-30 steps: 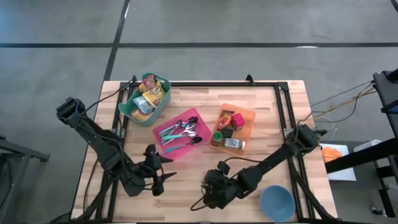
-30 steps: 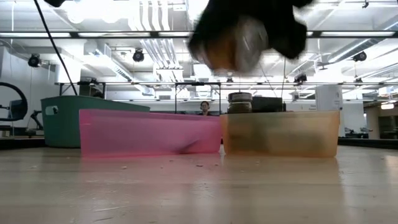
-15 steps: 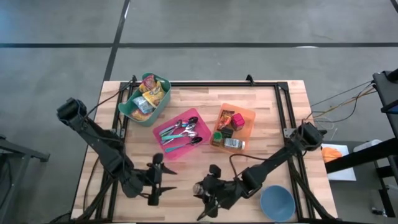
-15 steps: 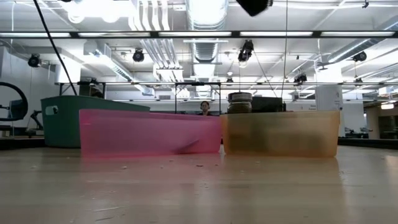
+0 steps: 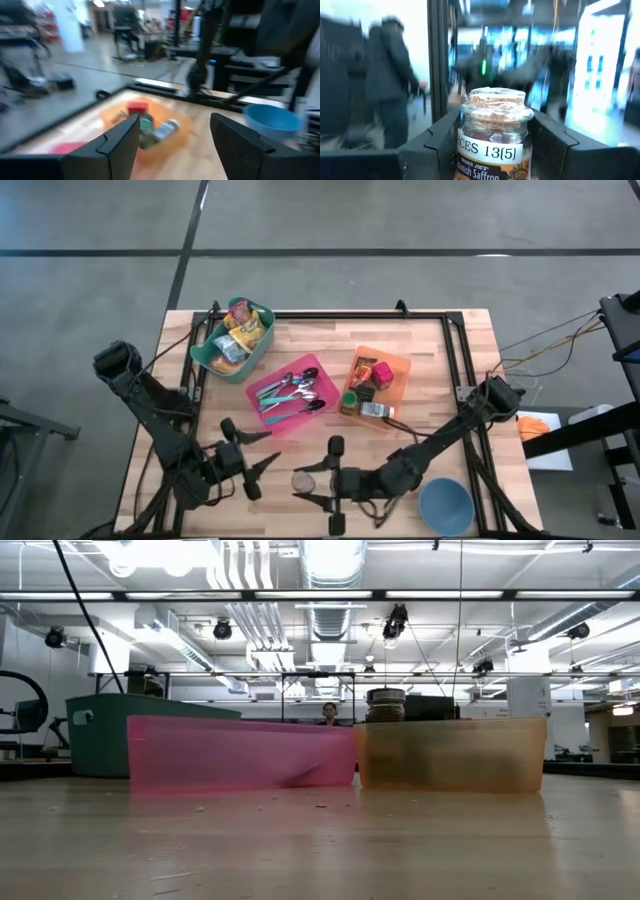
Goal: Pick & Place Food Item
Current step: Put the brown seasoning bottle into the orange bin
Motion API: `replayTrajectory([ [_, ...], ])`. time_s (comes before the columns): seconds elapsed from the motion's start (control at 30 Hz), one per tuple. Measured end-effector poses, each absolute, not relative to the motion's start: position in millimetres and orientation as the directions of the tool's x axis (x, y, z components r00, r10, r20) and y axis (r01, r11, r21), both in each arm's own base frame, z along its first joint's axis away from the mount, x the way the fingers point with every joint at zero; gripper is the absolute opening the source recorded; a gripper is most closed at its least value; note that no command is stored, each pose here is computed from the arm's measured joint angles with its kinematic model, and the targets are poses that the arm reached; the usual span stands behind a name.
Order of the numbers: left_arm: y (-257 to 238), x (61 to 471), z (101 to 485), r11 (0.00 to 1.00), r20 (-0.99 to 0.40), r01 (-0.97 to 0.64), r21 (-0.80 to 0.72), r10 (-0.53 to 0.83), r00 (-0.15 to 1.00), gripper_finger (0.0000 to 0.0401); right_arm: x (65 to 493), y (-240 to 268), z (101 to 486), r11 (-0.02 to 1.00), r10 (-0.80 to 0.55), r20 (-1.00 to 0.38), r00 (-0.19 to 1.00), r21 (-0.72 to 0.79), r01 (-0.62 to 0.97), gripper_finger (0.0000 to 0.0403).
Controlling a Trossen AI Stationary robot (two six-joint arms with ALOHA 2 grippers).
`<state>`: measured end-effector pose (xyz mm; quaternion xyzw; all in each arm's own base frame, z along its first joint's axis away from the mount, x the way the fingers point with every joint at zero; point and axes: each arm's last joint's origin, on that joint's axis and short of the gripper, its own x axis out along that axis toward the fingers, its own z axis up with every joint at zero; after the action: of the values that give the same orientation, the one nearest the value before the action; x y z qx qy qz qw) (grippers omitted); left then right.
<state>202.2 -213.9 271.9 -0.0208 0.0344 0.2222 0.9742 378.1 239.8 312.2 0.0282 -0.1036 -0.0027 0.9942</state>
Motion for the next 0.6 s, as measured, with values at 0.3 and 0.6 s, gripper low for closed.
replayTrajectory([
  [0.3, -221.6, 223.5, 270.7, 0.837, -0.018, -0.466, 0.287, 0.491, 0.871, 0.0244, 388.9, 207.8, 332.6, 0.981, -0.059, 0.394, 0.917, 0.191, -0.019, 0.0181],
  [0.6, -234.9, 236.1, 281.4, 0.782, 0.002, -0.406, 0.473, 0.46, 0.888, 0.0244, 397.7, 194.0, 331.4, 0.952, -0.027, 0.394, 0.919, 0.29, -0.096, 0.0181],
])
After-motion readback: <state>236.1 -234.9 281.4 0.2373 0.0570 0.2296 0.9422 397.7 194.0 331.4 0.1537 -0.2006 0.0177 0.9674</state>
